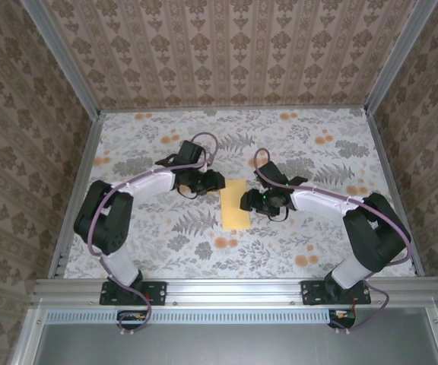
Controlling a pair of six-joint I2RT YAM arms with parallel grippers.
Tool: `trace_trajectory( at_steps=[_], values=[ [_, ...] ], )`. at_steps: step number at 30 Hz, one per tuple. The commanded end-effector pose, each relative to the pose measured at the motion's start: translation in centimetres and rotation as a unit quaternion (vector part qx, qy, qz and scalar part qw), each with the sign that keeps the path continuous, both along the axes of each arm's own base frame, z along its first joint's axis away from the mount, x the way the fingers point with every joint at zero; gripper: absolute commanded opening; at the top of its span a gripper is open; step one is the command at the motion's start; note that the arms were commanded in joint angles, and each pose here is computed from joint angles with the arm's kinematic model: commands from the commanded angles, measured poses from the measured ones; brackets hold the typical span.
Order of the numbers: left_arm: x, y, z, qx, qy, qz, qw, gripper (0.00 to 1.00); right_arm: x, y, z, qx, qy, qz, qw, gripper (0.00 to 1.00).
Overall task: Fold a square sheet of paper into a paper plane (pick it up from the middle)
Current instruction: Move the paper to the center of the table.
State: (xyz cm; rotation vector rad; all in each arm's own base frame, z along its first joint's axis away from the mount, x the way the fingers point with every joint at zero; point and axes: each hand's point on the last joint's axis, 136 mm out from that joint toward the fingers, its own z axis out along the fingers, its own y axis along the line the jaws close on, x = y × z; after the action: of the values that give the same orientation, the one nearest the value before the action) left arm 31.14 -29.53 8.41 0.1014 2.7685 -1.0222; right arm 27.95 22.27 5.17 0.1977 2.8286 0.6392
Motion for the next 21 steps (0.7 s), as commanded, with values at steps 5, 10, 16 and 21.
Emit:
trace_trajectory(
  at_steps=[5, 10, 16, 21],
  values=[
    [0.6, -2.5, -1.0, -0.014, 0.020, -0.012, 1.000, 0.29, -2.1, 0.4, -0.9, 0.041, 0.031, 0.000, 0.999, 0.57],
    [0.4, -2.6, -2.5, 0.005, 0.038, -0.011, 0.999, 0.25, -2.5, 0.6, -1.4, 0.048, 0.042, 0.000, 0.998, 0.55],
    [-0.1, -2.3, -4.7, 0.031, 0.061, -0.009, 0.998, 0.22, -2.5, 0.7, -1.8, 0.050, 0.049, -0.002, 0.998, 0.53],
    [-0.4, -1.5, -6.0, 0.064, 0.069, -0.005, 0.996, 0.21, -2.8, 0.8, -2.3, 0.050, 0.062, -0.005, 0.997, 0.51]
  ],
)
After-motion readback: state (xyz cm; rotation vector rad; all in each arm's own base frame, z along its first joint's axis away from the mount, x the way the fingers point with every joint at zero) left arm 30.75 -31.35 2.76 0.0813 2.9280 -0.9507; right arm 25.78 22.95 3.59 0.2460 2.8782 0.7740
